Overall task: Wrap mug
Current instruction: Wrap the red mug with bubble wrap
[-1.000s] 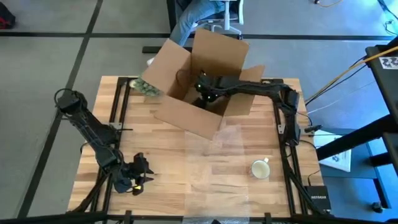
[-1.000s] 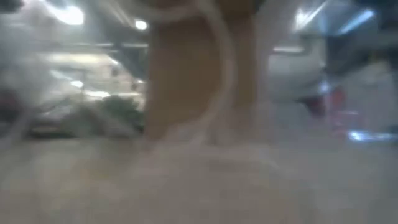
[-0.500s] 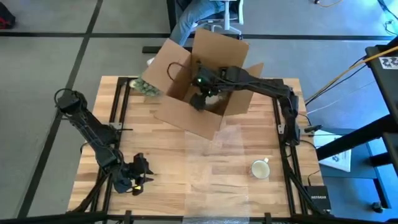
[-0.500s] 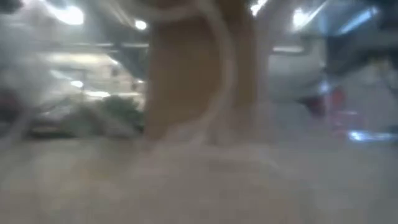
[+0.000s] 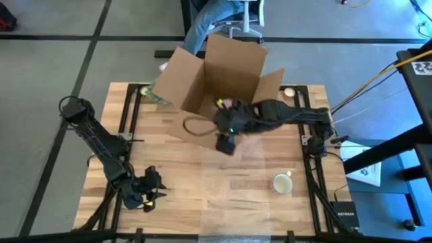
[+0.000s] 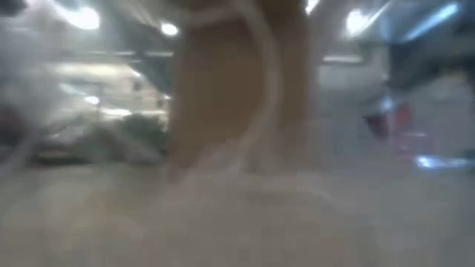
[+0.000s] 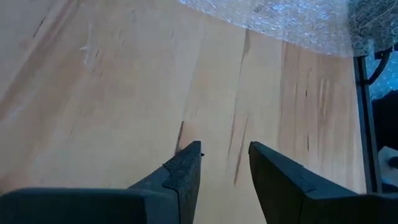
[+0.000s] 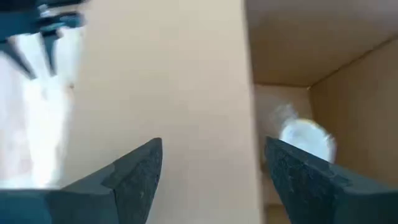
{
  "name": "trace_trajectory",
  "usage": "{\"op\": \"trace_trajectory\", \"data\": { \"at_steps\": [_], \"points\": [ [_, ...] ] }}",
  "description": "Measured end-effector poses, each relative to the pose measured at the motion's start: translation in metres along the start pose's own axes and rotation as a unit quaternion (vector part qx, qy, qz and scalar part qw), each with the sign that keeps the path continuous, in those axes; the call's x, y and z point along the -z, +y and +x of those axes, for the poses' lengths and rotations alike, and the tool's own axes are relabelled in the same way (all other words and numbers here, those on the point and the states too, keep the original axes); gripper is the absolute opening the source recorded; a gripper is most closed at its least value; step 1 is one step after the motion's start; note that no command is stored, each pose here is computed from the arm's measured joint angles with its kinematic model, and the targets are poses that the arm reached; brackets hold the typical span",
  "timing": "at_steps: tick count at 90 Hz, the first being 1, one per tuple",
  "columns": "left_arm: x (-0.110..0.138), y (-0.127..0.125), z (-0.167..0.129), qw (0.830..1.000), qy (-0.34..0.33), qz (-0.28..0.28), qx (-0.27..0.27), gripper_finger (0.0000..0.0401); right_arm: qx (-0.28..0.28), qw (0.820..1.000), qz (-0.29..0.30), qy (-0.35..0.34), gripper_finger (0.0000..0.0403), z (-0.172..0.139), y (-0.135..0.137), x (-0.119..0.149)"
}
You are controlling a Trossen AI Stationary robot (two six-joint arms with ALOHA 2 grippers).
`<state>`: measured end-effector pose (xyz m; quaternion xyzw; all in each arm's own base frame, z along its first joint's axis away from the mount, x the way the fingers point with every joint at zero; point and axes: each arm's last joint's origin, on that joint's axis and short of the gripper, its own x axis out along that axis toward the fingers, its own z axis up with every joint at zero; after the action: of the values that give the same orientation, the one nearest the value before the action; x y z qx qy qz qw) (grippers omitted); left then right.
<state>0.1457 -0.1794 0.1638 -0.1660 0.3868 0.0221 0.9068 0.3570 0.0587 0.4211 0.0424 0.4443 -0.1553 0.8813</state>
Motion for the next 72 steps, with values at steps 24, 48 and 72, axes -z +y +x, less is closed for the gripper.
{"op": "trace_trajectory", "data": {
  "at_steps": [24, 48, 72],
  "points": [
    [0.000, 0.000, 0.000, 1.000, 0.000, -0.004, 0.001, 0.0120, -0.026, 0.999, 0.018, 0.039, 0.0268, -0.041, 0.045, 0.042],
    [0.000, 0.000, 0.000, 1.000, 0.001, -0.015, 0.002, 0.0120, -0.048, 0.993, 0.072, 0.085, 0.0268, -0.058, 0.096, 0.088],
    [-0.001, 0.000, 0.001, 1.000, 0.001, -0.016, 0.001, 0.0120, 0.008, 0.980, 0.116, 0.163, 0.0268, -0.037, 0.133, 0.150]
  ]
}}
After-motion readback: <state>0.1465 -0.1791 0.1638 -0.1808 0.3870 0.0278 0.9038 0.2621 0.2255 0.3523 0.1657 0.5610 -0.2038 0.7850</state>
